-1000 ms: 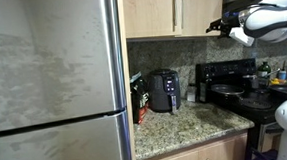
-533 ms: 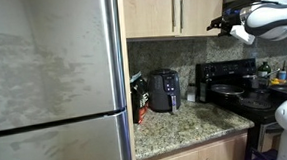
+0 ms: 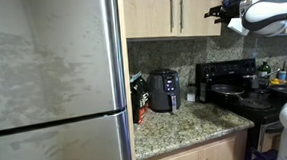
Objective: Close the open cabinet door
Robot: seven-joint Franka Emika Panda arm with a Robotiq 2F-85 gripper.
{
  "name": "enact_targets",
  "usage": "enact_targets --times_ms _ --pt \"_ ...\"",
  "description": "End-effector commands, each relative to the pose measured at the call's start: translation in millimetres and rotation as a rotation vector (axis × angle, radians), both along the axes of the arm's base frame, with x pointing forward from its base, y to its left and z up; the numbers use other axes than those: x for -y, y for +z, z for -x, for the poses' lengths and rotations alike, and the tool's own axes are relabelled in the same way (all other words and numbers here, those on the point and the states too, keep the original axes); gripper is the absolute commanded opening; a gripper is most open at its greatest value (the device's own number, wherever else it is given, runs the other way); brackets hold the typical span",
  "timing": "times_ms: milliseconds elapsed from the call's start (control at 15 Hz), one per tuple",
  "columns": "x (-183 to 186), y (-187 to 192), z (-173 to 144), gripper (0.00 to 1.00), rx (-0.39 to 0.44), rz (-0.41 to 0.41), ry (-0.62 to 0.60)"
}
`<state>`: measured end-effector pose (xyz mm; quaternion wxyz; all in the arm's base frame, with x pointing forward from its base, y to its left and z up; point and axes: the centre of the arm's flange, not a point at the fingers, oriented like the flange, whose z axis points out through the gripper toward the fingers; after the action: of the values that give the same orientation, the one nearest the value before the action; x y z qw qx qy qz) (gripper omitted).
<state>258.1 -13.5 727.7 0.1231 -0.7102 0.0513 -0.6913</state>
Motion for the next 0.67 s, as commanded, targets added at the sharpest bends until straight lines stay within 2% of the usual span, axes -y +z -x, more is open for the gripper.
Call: enact_targets --times_ms 0,200,600 --pt "-1 3 -6 1.00 0.029 0.006 0.007" --pt "-3 5 -24 1.00 0.051 0.010 0.023" --pt "-3 8 -24 1.00 0.056 0.011 0.022"
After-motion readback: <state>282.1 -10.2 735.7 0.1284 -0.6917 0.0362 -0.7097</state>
